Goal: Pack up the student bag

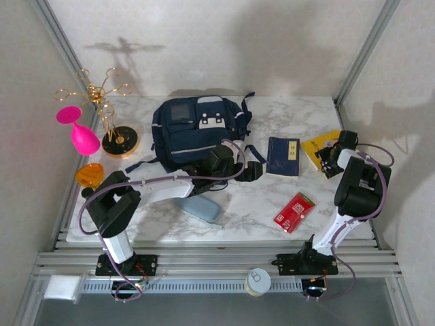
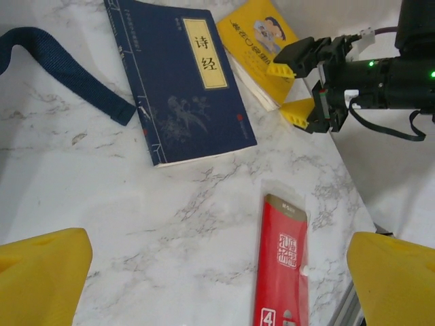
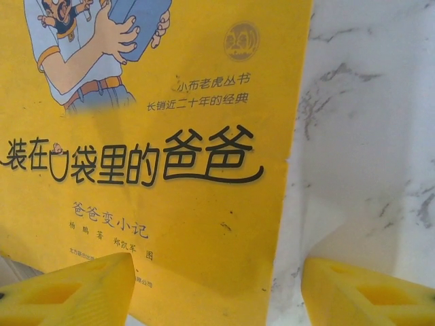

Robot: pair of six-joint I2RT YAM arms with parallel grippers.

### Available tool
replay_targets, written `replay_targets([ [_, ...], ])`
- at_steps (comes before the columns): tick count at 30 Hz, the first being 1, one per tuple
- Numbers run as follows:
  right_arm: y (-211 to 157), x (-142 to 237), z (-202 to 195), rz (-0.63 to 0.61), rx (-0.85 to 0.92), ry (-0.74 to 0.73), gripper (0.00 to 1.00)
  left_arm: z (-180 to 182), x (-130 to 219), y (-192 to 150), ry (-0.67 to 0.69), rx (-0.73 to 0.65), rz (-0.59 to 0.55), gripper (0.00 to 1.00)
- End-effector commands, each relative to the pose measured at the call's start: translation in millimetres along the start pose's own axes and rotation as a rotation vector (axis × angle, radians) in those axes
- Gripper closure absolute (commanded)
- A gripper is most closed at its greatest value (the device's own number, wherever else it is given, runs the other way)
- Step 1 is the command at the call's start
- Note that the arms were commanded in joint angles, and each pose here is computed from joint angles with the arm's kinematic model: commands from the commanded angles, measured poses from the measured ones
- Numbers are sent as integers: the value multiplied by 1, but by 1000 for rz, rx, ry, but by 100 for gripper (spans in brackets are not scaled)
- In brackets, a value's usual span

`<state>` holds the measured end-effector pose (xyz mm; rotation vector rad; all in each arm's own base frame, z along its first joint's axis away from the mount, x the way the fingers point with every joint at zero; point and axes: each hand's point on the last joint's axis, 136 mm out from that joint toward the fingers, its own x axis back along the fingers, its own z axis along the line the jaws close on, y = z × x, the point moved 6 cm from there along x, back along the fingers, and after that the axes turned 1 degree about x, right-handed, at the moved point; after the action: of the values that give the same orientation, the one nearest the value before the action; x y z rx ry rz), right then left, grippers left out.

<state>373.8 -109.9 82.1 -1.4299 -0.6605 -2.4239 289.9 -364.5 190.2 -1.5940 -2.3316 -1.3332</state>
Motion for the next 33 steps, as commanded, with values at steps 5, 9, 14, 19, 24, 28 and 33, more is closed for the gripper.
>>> replay_targets([
  [5,5,-13,22,28,-4,142,42,-3,-7,1,2,-8,-3,1],
  [9,9,-5,21,-14,-11,129,45,0,-7,3,25,-9,-24,1],
  [14,8,-13,21,11,-13,134,51,1,-8,4,29,-8,-21,1],
  [19,11,-5,26,-25,-2,165,57,4,-8,2,36,-8,-15,0],
  [24,11,-11,22,-7,-17,149,63,5,-11,1,32,-3,-11,1],
  [28,9,-16,22,8,-25,173,68,5,-12,1,32,-2,-5,0],
  [33,12,-18,23,-1,-30,173,72,7,-11,2,35,0,-6,1],
])
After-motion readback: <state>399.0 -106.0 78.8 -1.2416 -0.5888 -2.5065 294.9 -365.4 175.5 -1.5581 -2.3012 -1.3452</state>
